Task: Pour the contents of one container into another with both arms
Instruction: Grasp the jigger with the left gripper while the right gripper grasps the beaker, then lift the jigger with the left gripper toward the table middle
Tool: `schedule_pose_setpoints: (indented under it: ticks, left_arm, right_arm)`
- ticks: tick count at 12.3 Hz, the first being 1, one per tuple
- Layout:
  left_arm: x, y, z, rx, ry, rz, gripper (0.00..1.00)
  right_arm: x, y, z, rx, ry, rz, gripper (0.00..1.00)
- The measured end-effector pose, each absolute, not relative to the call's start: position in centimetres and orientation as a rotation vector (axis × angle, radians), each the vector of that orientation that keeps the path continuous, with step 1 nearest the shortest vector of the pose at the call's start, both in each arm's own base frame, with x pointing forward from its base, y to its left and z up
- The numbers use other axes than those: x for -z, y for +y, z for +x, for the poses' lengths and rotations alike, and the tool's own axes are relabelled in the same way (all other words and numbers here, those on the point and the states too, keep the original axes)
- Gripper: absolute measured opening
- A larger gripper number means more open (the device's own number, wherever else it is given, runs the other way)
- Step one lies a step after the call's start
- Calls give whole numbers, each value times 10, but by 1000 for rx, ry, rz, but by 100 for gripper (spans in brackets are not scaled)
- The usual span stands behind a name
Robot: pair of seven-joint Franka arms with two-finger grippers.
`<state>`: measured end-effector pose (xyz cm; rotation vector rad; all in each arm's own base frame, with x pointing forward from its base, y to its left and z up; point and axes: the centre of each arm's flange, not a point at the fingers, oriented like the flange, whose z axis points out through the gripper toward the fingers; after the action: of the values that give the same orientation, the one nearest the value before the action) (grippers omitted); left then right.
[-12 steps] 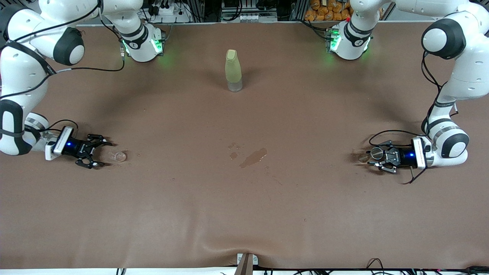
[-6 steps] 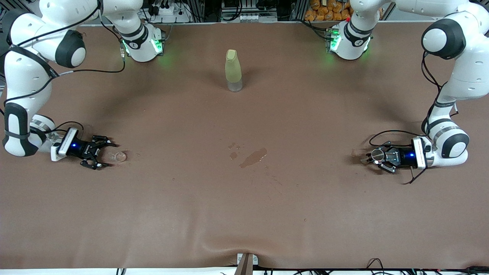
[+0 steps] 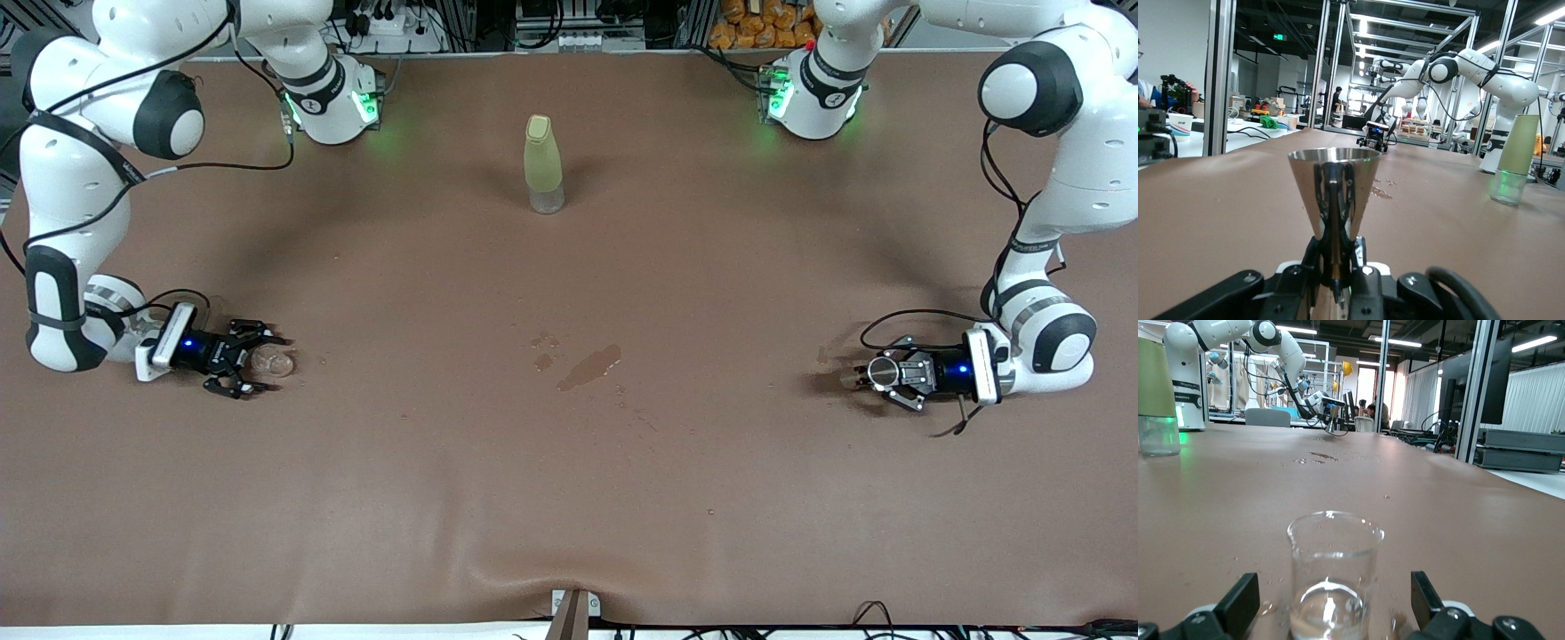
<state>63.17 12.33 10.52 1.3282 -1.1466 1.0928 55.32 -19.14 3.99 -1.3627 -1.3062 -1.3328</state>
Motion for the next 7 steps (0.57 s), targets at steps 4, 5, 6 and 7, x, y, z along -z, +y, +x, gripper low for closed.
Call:
schedule_pose_setpoints:
  ticks: [4,5,6,7]
  left_arm:
    - [-128,54,658,-1094,-1169,1304,21]
    - [-124,38,659,-1088,-1170,1307,21]
    - [-122,25,661,-1091,-1167,1312,21]
    - [-121,9,663,-1108,-1148,1312,21]
  right_arm:
    - [-38,-171,560,1348,-1293,-1322,100]
    - [-38,-169,561,1353,-1290,-1318,100]
    - [-38,-167,562,1355,-1289,-1315,100]
    - [-38,-167,562,1356,-1288,-1314,100]
